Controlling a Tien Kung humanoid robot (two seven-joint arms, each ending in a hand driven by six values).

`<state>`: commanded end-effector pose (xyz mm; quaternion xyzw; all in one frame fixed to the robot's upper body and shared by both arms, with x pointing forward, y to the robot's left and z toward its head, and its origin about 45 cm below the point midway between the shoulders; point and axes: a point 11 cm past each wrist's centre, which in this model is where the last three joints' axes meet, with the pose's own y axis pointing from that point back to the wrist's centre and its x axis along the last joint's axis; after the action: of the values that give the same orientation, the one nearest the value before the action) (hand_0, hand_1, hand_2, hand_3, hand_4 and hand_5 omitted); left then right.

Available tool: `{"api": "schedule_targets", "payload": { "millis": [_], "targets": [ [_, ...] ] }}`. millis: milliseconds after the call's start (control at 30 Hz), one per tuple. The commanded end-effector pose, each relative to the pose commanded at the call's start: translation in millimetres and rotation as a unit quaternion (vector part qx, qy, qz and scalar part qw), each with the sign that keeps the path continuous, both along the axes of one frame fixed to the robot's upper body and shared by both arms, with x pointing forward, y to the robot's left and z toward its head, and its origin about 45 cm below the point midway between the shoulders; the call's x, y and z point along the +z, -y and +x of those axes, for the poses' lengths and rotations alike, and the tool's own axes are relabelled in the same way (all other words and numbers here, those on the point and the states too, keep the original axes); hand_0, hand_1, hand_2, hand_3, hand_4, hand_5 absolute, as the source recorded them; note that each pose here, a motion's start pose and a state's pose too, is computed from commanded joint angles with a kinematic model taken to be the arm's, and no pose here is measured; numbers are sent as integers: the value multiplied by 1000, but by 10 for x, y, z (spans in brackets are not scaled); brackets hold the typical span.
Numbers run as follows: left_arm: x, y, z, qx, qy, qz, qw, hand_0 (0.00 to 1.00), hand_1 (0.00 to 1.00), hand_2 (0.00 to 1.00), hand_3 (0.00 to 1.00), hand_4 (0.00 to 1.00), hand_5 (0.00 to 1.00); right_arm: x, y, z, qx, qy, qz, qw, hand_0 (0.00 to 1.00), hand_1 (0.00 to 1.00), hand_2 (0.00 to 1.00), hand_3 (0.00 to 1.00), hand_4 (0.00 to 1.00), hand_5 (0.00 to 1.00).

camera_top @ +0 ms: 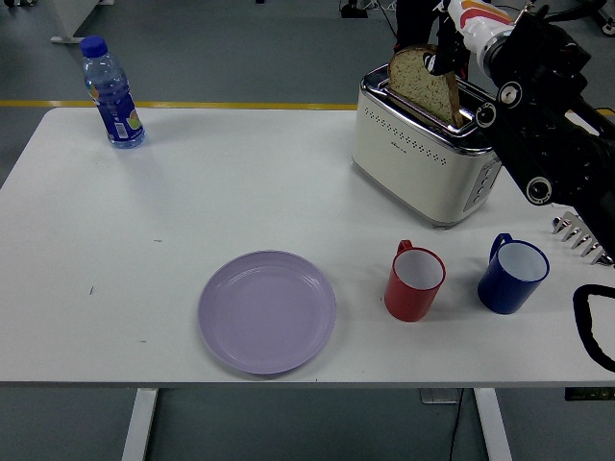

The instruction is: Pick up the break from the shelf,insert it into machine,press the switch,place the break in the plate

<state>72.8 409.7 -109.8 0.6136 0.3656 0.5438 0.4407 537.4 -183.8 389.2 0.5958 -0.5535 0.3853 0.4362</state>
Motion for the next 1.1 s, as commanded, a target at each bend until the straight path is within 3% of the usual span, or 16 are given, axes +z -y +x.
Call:
{"api": "schedule_targets", "payload": {
  "millis": [267,300,467,500,800,1100],
  "targets": [
    [4,0,20,-2,1,0,1000,683,701,693,559,285,876,-66,-24,15,0,0,-5,1000,520,577,663,747,670,97],
    [4,1,22,-2,1,0,1000,683,701,692,559,284,875,-64,-23,16,0,6,-3,1000,370,452,531,613,619,76],
    [3,5,28,-2,2,0,1000,683,701,692,559,284,875,-57,-82,10,17,30,10,999,370,452,531,613,619,76],
    [3,7,31,-2,2,0,1000,683,702,692,559,285,876,-64,-98,8,20,32,10,999,273,380,470,534,494,2],
    [5,10,46,-3,4,0,1000,684,701,692,559,285,877,-143,-100,10,23,14,-2,1000,257,356,448,526,501,2],
    [4,11,45,-3,3,0,1000,682,701,691,559,284,876,-131,-88,13,20,26,-5,999,218,317,417,510,509,2]
  ]
}}
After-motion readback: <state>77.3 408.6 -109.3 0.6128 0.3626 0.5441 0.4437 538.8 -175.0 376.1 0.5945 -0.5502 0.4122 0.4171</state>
